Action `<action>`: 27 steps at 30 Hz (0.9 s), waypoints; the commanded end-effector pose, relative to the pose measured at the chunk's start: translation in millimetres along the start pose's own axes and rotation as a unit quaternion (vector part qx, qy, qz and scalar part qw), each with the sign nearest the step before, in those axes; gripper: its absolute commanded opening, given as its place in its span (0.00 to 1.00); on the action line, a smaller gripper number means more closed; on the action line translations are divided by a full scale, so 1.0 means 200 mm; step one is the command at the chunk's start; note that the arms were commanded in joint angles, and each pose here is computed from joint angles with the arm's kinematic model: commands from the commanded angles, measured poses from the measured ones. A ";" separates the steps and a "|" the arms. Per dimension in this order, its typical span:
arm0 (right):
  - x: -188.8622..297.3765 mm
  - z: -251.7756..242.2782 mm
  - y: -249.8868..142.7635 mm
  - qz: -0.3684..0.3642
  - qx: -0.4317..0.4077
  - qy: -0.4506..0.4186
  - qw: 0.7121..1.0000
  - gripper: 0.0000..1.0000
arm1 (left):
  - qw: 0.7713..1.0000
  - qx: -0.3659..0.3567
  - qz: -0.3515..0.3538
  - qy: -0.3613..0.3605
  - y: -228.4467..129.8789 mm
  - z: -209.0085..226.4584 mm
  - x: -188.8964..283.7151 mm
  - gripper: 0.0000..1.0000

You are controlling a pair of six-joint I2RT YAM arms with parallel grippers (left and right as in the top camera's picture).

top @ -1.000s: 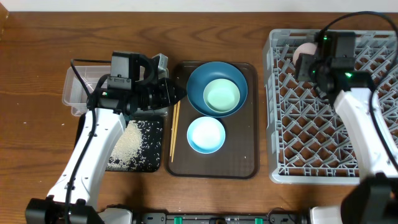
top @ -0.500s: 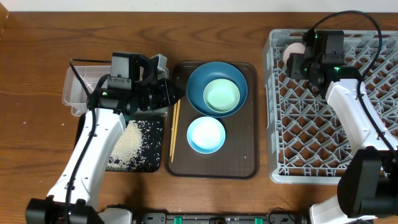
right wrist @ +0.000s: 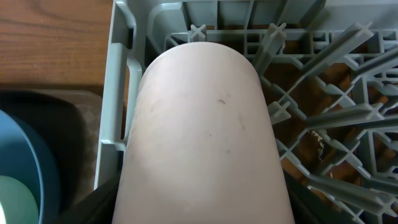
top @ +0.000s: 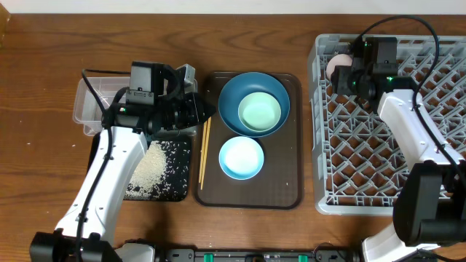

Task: Sort waste into correct bins and load items into the dishwasher rack
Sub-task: 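Carry the pink cup right and lower it into the rack, then release the cup and reach the right gripper to the mint bowl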

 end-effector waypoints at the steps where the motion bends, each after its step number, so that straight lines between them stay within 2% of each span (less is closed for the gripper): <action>1: 0.00 0.00 0.02 -0.003 0.006 0.005 1.000 0.63 | 1.000 -0.012 -0.001 0.003 0.00 0.00 0.00 0.15; 3: 0.00 0.00 0.03 -0.007 0.006 0.005 1.000 0.72 | 1.000 -0.012 -0.002 0.003 0.00 0.00 0.00 0.15; 12: 0.00 0.00 0.03 -0.010 0.007 0.005 1.000 0.77 | 1.000 -0.013 -0.003 0.003 0.00 0.00 0.00 0.15; 17: 0.03 0.02 0.06 -0.013 0.007 0.024 1.000 0.77 | 1.000 -0.013 -0.002 0.003 0.00 0.00 0.00 0.15; 24: 0.15 0.23 0.08 -0.016 0.014 0.201 0.979 0.66 | 0.999 -0.012 -0.016 0.034 0.02 0.04 0.00 0.15; 27: 0.15 0.32 0.05 -0.003 0.025 0.228 0.973 0.63 | 0.998 -0.009 -0.024 0.058 0.02 0.06 0.00 0.16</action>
Point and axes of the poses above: each gripper's point midway between its finger pads, its own x axis back along the fingers, its own z axis along the line the jaws close on, y = z × x, the point moved 6 cm from there along x, back along the fingers, and after that the axes turned 3 degrees about x, right-handed, at the moved point
